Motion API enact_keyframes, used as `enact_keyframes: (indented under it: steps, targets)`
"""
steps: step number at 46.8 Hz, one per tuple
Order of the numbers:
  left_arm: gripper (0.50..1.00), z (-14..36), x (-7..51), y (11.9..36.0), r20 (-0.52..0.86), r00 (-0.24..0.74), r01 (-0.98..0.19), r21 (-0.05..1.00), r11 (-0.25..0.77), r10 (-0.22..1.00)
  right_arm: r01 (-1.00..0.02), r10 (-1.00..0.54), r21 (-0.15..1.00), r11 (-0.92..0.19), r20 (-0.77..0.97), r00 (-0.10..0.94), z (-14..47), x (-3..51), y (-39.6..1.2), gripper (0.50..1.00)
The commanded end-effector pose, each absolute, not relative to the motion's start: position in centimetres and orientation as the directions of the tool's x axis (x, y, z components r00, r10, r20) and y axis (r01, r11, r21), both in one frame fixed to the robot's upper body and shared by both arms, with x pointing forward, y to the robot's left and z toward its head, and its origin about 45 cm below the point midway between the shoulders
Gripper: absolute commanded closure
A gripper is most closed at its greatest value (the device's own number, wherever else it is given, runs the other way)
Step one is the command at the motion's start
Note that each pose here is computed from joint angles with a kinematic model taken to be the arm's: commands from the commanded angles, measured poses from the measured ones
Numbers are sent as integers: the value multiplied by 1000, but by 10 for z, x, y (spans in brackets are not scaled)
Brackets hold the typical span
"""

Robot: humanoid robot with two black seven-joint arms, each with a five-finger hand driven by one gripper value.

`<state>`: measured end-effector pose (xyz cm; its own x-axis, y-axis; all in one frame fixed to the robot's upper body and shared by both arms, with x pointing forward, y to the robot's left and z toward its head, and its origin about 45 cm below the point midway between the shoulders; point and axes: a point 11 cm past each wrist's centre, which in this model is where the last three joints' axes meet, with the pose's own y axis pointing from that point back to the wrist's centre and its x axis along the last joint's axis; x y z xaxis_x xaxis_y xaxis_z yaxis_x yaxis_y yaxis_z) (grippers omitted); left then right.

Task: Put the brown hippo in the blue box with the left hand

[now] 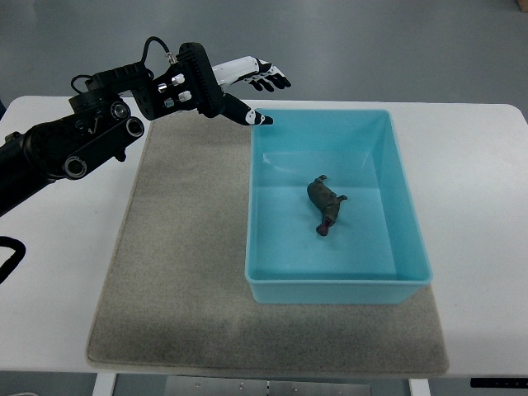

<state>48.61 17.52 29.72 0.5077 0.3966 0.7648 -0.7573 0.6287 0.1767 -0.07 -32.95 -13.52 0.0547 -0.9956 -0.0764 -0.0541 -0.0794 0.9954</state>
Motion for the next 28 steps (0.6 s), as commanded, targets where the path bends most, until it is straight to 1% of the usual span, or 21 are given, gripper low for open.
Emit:
enact_keyframes:
  steps: [1, 8, 10, 11, 12, 13, 20, 28]
  targets:
    - [703, 297, 491, 184, 757, 488, -784, 161, 600, 434, -54, -996, 995, -79, -76, 55, -135, -1, -329, 564]
    - [703, 297, 498, 198, 701, 474, -821, 135, 555, 532, -54, -996, 995, -79, -76, 55, -135, -1, -329, 564]
    - [692, 298, 499, 200, 682, 471, -829, 124, 546, 559, -55, -996, 995, -79, -77, 53, -135, -1, -329, 564]
    - [648, 298, 499, 202, 673, 466, -834, 118, 538, 575, -54, -996, 995, -79, -76, 55, -135, -1, -329, 564]
    - [539, 299, 500, 202, 663, 458, -841, 107, 531, 592, -54, -996, 995, -79, -76, 55, -135, -1, -329, 564]
    - [500, 301, 501, 205, 655, 446, -850, 96, 518, 610, -54, -996, 995, -79, -76, 55, -135, -1, -329, 564]
    - [500, 303, 509, 222, 561, 364, -908, 36, 417, 744, -54, -996, 995, -79, -76, 55, -135, -1, -329, 564]
    - [500, 299, 515, 242, 383, 295, -950, 17, 313, 875, -53, -996, 995, -79, -76, 55, -135, -1, -329, 564]
